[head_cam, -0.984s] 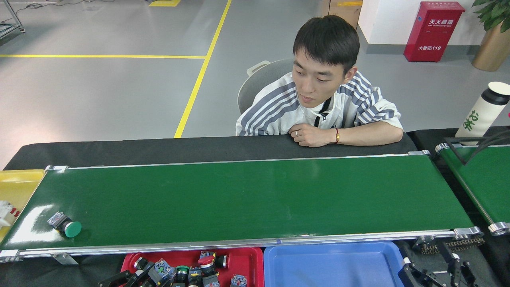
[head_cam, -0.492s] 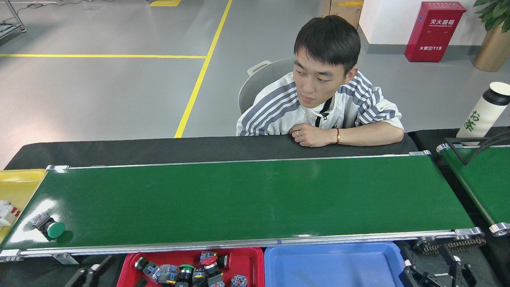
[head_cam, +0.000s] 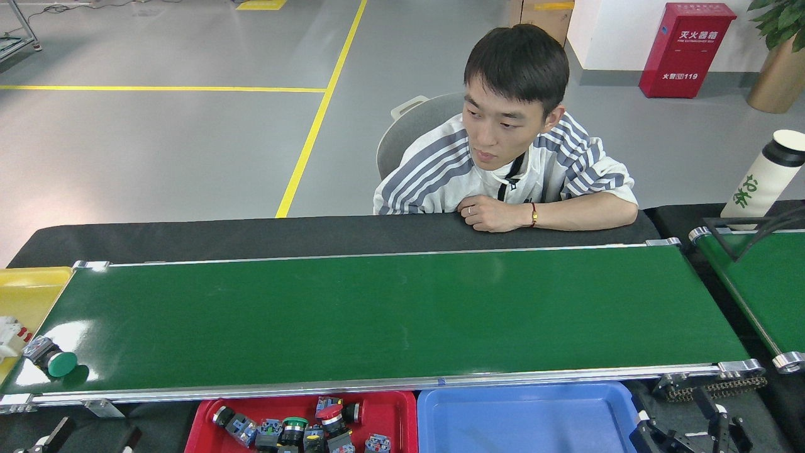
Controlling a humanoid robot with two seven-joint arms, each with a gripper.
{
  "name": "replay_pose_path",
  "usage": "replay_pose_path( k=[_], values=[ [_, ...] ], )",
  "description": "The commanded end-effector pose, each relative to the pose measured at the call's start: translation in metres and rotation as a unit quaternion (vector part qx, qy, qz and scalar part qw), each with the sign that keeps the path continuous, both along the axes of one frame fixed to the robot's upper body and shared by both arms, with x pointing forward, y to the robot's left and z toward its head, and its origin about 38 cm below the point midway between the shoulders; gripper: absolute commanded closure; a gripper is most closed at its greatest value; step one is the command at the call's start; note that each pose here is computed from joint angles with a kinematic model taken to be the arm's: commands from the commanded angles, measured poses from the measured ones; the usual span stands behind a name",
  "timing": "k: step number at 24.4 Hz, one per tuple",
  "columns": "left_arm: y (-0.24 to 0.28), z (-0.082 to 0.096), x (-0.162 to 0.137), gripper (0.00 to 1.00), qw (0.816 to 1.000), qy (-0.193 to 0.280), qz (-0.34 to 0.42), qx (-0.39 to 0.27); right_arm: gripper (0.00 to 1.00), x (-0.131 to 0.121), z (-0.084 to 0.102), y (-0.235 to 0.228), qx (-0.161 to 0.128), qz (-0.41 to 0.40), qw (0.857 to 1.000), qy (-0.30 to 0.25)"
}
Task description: Pick switch part from conveyor to tray
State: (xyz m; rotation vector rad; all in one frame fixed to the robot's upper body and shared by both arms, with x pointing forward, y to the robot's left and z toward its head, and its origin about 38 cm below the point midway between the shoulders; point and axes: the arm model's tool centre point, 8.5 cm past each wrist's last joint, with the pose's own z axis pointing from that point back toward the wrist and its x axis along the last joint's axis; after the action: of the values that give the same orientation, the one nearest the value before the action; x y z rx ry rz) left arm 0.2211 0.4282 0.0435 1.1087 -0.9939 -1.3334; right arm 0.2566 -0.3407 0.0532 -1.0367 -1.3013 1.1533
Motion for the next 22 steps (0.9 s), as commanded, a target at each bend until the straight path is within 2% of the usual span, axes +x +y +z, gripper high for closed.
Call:
replay_pose_path(
  k=[1, 22],
  values=[
    [0.009, 0.003, 0.001, 0.0, 1.0, -0.005, 0.03, 0.003, 0.0, 0.001, 0.006, -0.001, -0.002, 0.002, 1.0, -0.009],
    [0.007, 0.015, 0.009, 0.0, 0.999, -0.041, 0.011, -0.03, 0.0, 0.001, 0.006, 0.0, -0.004, 0.006, 1.0, -0.007]
  ],
)
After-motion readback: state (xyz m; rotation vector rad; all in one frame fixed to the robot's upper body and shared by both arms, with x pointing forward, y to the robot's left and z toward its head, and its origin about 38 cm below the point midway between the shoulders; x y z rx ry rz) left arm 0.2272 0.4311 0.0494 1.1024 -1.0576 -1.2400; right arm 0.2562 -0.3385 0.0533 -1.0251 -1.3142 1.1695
